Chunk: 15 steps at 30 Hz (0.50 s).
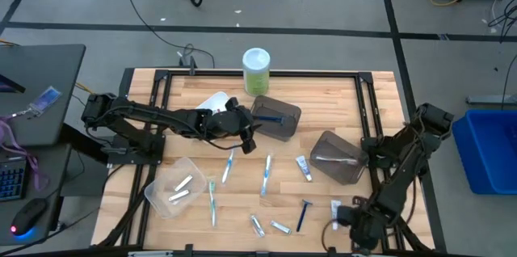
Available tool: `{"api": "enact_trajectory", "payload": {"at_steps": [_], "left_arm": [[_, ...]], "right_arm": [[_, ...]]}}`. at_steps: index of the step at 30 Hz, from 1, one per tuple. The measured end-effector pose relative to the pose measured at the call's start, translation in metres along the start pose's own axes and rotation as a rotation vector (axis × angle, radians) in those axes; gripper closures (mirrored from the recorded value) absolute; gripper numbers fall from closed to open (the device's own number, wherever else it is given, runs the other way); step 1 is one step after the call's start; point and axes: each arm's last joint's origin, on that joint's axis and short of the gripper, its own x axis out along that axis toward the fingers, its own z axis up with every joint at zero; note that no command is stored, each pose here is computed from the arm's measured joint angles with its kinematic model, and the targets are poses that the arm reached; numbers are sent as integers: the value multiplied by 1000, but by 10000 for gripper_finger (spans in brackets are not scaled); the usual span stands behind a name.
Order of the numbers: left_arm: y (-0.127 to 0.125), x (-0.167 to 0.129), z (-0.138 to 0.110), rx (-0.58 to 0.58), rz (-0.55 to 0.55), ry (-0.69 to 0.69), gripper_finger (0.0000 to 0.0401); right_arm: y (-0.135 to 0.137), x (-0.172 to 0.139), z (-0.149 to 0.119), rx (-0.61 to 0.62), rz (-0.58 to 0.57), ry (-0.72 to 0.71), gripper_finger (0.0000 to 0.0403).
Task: Pick & Place Travel size toiletries
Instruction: Put the toothpaste into the white bin
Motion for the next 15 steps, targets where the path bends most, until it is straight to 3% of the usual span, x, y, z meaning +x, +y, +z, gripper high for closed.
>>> {"api": "enact_trajectory", "payload": {"at_steps": [9, 15], "left_arm": [[0, 0, 0, -98, 2, -2, 285], [0, 0, 0, -142, 3, -2, 285]], "right_arm": [[0, 9, -25, -213, -61, -47, 247], [-12, 29, -30, -417, -118, 4, 236]]}}
